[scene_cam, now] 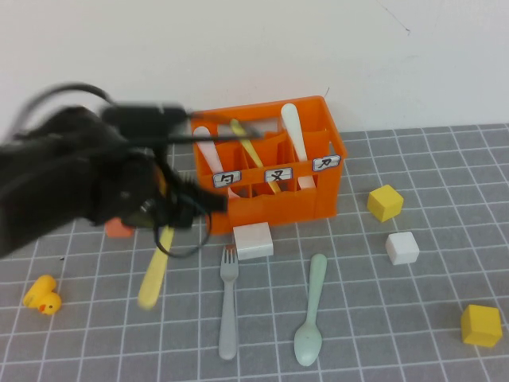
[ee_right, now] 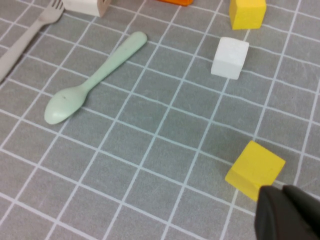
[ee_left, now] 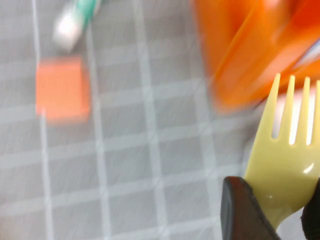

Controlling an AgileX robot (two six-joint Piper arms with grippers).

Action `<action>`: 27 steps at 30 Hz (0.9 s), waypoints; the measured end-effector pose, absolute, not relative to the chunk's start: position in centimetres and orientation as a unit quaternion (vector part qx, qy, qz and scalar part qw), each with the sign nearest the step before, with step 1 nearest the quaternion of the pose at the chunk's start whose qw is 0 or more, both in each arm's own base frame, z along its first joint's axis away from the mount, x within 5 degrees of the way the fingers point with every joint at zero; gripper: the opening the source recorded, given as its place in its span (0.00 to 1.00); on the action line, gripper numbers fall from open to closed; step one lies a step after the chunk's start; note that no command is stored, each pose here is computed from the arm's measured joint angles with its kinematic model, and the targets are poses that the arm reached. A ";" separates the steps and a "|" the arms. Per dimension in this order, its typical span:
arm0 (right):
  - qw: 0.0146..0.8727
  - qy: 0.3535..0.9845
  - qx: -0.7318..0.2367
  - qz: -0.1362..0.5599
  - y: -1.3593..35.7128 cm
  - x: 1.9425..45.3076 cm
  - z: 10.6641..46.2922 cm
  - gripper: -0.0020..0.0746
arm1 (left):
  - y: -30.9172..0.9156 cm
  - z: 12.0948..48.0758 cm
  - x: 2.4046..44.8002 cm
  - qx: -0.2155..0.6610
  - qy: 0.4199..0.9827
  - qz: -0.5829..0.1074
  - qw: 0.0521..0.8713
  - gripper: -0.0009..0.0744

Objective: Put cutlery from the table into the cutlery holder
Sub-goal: Place the fork on the box

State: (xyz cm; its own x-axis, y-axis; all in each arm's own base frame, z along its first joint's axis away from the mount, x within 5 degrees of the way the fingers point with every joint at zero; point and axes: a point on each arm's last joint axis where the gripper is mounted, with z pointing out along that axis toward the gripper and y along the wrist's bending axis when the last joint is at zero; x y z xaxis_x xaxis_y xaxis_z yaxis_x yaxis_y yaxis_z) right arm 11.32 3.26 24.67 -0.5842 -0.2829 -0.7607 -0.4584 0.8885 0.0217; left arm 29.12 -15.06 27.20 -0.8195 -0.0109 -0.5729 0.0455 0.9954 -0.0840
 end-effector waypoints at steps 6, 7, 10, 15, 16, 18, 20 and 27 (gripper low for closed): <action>0.405 0.883 -0.209 0.109 3.3 11.3 24.7 0.02 | -14.9 33.3 28.0 0.038 0.883 -0.133 0.448 0.31; 0.405 0.883 -0.209 0.109 3.3 11.3 24.7 0.02 | -14.9 34.2 28.0 0.052 0.865 -0.144 0.478 0.31; 0.405 0.883 -0.210 0.109 3.3 11.3 24.7 0.02 | -15.6 35.9 28.1 0.094 0.814 -0.175 0.546 0.31; 0.405 0.882 -0.213 0.107 3.3 11.3 24.7 0.02 | -16.9 37.2 28.3 0.141 0.750 -0.225 0.606 0.31; 0.406 0.882 -0.214 0.107 3.3 11.3 24.7 0.02 | -17.1 37.2 28.4 0.143 0.743 -0.234 0.611 0.31; 0.405 0.881 -0.218 0.106 3.3 11.3 24.7 0.02 | -17.5 37.1 28.6 0.139 0.734 -0.255 0.614 0.31; 0.405 0.881 -0.221 0.105 3.3 11.3 24.7 0.02 | -17.8 37.0 28.9 0.131 0.727 -0.278 0.614 0.31; 0.405 0.879 -0.229 0.103 3.3 11.3 24.6 0.02 | -19.9 36.5 29.8 0.147 0.657 -0.370 0.640 0.31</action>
State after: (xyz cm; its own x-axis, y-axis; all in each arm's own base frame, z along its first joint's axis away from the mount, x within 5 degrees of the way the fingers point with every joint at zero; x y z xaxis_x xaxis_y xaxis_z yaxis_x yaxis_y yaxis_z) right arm 11.27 3.31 24.64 -0.5674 -0.3200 -0.7587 -0.4869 0.8734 -0.0042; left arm 29.79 -19.86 36.53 -0.1367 -0.2812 -0.9499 0.6673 0.6825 -0.2981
